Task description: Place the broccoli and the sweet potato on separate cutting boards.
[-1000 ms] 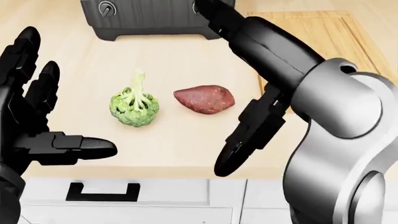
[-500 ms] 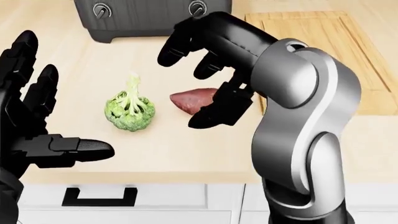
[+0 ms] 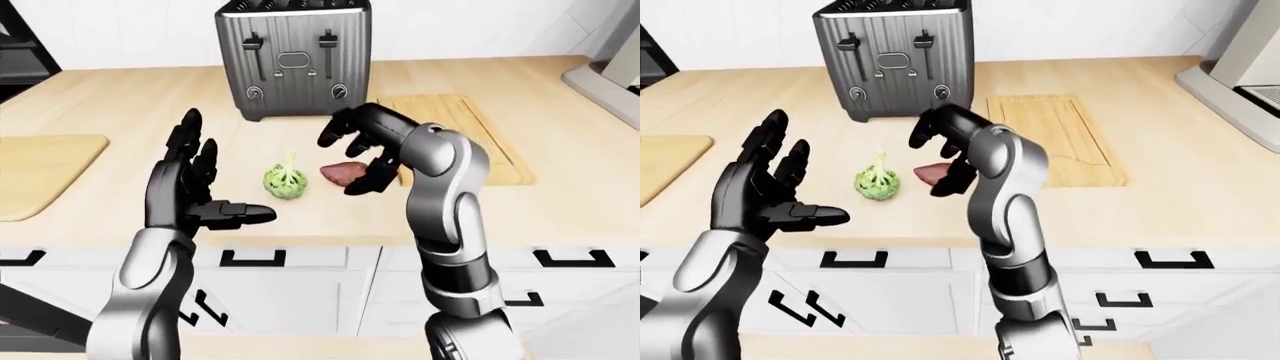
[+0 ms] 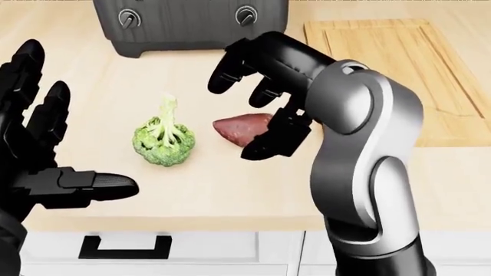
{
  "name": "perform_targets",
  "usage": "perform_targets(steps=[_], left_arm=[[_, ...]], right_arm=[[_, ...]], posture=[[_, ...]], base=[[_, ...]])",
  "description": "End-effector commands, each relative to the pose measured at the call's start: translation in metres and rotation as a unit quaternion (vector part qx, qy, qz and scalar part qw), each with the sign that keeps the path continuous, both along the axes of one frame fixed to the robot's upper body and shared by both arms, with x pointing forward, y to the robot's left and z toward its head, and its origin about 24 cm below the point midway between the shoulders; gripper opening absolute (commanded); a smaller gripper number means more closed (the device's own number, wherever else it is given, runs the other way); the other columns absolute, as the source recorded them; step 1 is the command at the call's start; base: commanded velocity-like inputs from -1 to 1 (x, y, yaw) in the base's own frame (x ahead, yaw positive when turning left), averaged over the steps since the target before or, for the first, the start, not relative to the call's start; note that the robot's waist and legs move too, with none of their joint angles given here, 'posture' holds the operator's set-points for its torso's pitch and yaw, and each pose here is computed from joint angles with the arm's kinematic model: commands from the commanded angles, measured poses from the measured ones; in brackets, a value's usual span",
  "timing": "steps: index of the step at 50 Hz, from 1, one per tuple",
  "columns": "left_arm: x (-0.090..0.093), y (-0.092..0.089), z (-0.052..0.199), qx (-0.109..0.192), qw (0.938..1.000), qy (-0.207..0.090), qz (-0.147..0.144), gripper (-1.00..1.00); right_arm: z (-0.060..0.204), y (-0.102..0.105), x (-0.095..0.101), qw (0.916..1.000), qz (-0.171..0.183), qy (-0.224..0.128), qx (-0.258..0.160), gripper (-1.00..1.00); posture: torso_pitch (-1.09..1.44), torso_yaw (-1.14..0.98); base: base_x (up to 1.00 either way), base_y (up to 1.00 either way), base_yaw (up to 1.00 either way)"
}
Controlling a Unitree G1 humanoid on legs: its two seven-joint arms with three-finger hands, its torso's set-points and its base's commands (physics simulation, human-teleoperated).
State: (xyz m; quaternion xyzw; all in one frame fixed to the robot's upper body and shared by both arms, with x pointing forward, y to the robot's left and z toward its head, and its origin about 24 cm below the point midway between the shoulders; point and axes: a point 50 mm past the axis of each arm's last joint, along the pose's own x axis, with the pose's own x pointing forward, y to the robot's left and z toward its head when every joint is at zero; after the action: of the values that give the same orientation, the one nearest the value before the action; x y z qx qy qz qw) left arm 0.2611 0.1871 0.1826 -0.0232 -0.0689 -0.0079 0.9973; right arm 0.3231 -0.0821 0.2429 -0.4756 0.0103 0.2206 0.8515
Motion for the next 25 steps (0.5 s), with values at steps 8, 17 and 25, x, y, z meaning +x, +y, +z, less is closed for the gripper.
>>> perform_targets(steps=[8, 17, 25], left_arm=[[-0.003, 0.000, 0.014, 0.005, 0.9991, -0.042, 0.001, 1.00], [-0.002, 0.001, 0.013, 0.004, 0.9991, -0.041, 0.001, 1.00], [-0.004, 0.003, 0.014, 0.001, 0.9991, -0.043, 0.004, 1.00]], right_arm=[[0.003, -0.001, 0.002, 0.9994, -0.004, -0.033, -0.006, 0.12], [-0.003, -0.002, 0.007, 0.9995, -0.008, -0.030, -0.006, -0.54], [-0.022, 0.001, 0.006, 0.9992, -0.006, -0.026, -0.030, -0.69]], posture=[[0.00, 0.00], [0.00, 0.00], [0.00, 0.00]], base=[[0.00, 0.00, 0.00], [0.00, 0.00, 0.00], [0.00, 0.00, 0.00]])
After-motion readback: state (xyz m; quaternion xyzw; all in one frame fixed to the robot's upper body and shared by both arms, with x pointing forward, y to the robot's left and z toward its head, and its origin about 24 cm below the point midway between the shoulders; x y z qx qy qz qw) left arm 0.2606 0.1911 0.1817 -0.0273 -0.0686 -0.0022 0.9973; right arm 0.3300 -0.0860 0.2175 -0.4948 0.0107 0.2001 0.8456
